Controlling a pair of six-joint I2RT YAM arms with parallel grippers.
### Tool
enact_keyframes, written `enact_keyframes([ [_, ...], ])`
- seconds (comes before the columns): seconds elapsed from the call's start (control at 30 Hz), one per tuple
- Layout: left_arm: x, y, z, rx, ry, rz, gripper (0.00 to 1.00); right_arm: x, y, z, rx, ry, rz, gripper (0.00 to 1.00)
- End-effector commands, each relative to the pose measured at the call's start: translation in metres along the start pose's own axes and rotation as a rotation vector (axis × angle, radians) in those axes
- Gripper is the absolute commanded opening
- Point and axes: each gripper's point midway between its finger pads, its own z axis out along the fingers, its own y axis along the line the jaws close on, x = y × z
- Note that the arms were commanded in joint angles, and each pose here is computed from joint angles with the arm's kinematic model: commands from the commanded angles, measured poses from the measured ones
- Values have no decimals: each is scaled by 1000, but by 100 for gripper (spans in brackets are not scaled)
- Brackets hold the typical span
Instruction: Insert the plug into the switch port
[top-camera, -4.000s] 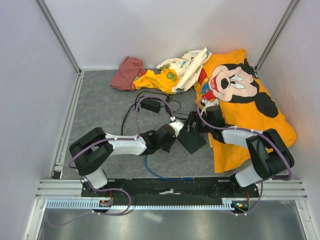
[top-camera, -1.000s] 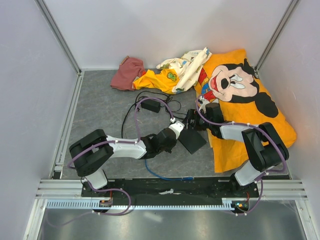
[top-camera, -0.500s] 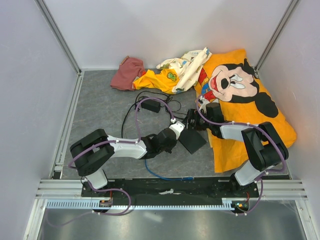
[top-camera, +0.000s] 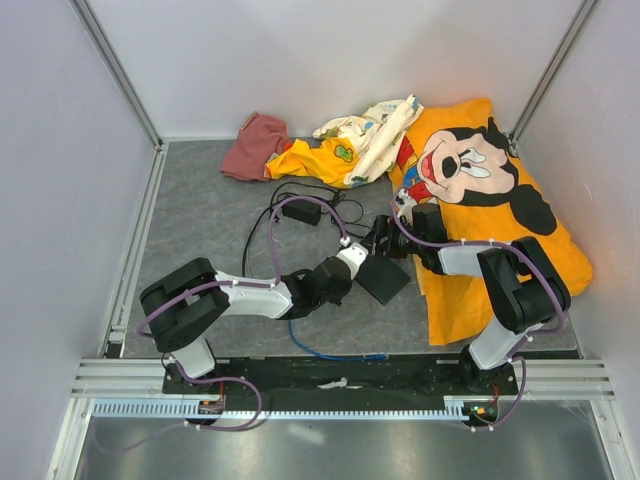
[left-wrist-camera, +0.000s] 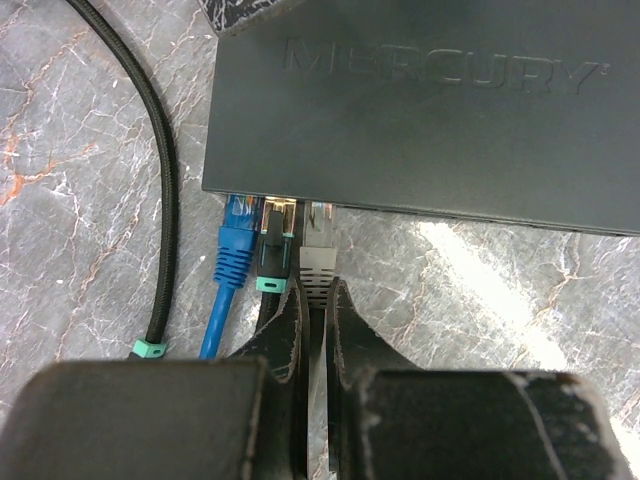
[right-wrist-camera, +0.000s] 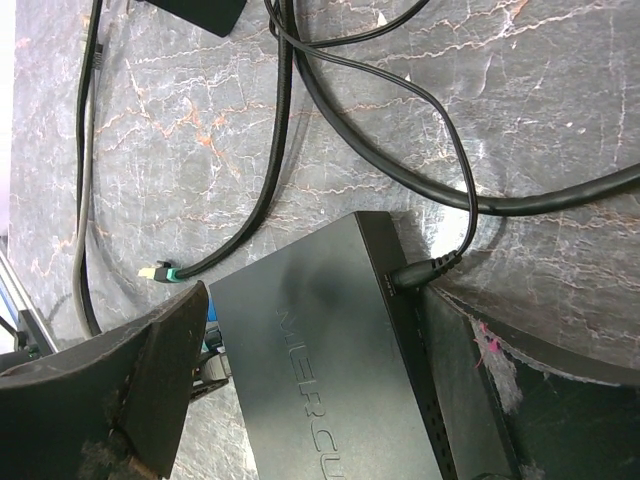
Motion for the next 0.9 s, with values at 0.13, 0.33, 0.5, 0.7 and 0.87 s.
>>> enact_keyframes([
  [0.13, -54, -2, 13, -23, -206, -108, 2, 78, 11, -12, -46, 239, 139, 93],
  [0.33, -70, 0, 19, -51, -251, -128, 1, 106, 20, -13, -63, 305, 157, 92],
  [0.5, -94, 3, 18, -55, -303, -142, 2, 127, 26, -14, -76, 355, 159, 92],
  [0.7, -118, 4, 18, -34, -353, -149, 2, 142, 36, -16, -94, 399, 148, 92],
  [0.87, -139, 14, 16, -34, -399, -201, 2, 150, 40, -19, -101, 414, 154, 91],
])
